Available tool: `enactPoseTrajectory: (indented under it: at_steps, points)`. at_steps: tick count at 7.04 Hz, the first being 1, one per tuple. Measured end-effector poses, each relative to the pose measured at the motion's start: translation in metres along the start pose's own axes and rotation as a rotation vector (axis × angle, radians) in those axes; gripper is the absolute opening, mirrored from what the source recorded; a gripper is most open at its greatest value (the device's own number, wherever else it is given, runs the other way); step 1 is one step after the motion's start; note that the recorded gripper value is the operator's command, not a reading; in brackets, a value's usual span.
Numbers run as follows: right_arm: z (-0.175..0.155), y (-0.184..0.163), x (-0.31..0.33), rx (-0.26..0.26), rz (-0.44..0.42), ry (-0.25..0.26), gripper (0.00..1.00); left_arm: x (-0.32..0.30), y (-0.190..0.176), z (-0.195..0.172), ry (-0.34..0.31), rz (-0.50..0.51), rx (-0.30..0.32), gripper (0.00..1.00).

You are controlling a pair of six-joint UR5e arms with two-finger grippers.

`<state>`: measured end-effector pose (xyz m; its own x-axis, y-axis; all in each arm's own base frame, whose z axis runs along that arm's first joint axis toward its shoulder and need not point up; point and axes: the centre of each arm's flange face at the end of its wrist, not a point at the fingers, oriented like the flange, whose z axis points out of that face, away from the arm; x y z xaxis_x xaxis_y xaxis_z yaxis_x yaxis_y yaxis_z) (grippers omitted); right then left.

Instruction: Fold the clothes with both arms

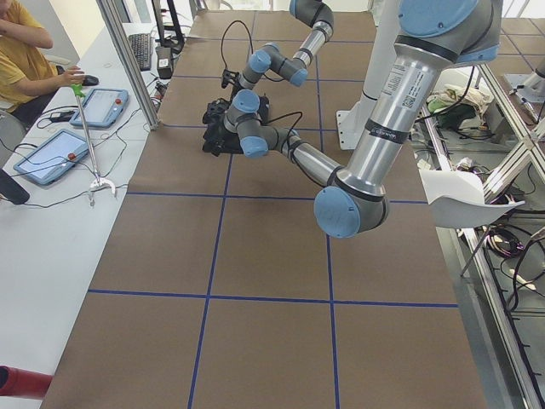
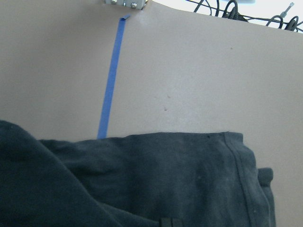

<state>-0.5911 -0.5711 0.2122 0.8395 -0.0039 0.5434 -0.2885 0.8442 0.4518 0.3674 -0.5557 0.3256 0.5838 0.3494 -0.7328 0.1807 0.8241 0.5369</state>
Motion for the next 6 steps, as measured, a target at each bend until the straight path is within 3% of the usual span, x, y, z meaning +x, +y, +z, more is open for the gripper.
enactPoseTrajectory:
  at_steps: [1,2,4,5,6]
  points:
    - [0.015,-0.014,0.013,0.012,0.013,0.016,0.00,0.000,0.000,0.000,0.000,0.000,0.000,1.00]
    - [0.026,-0.021,0.020,0.029,0.024,0.013,0.99,0.000,0.000,0.000,0.000,0.000,0.000,1.00]
    - [0.027,-0.030,0.018,0.053,0.051,-0.015,0.99,0.000,0.000,0.000,0.000,0.000,0.000,1.00]
    - [0.019,-0.039,0.014,0.039,0.077,-0.042,0.99,0.001,0.000,-0.001,0.001,0.001,0.000,1.00]
    - [0.011,-0.049,0.013,-0.008,0.100,-0.080,0.99,0.001,0.001,-0.004,0.002,0.004,-0.001,1.00]
